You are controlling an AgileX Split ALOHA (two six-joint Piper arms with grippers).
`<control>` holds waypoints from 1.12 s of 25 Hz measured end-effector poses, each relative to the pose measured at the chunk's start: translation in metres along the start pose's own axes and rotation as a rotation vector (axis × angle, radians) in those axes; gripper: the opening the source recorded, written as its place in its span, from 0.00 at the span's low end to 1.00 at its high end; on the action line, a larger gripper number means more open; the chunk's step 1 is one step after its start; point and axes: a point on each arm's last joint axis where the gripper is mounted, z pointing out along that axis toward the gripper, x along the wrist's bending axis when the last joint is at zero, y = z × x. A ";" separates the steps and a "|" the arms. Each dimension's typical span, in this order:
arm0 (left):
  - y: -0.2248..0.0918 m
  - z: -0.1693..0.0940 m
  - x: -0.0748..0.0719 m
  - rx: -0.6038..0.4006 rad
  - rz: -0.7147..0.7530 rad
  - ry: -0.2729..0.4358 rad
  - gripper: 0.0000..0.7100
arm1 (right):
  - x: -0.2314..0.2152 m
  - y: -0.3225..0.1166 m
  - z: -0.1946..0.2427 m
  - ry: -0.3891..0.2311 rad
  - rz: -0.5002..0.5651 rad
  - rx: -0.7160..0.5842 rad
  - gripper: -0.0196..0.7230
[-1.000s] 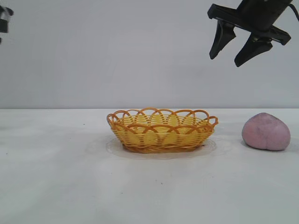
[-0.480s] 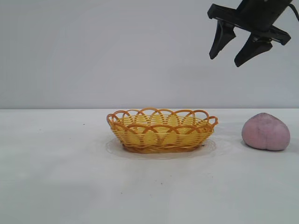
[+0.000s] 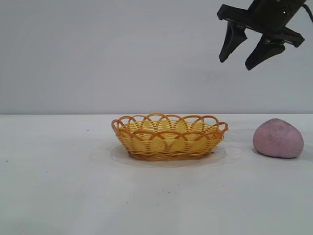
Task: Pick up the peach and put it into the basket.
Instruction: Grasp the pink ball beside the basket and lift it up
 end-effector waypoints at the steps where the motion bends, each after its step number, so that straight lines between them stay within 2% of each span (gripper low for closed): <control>1: -0.009 -0.005 -0.001 -0.045 0.003 0.002 0.75 | 0.000 0.000 0.000 0.000 0.000 0.000 0.64; 12: -0.086 -0.036 -0.005 -0.475 0.041 0.045 0.75 | 0.000 0.000 0.000 0.001 -0.002 0.002 0.64; 24: -0.086 -0.030 -0.002 -0.508 0.047 0.080 0.75 | 0.000 0.000 0.000 -0.002 -0.004 0.000 0.64; 28: -0.085 -0.030 -0.002 -0.520 0.049 0.089 0.75 | 0.000 0.000 0.000 -0.001 -0.035 0.002 0.64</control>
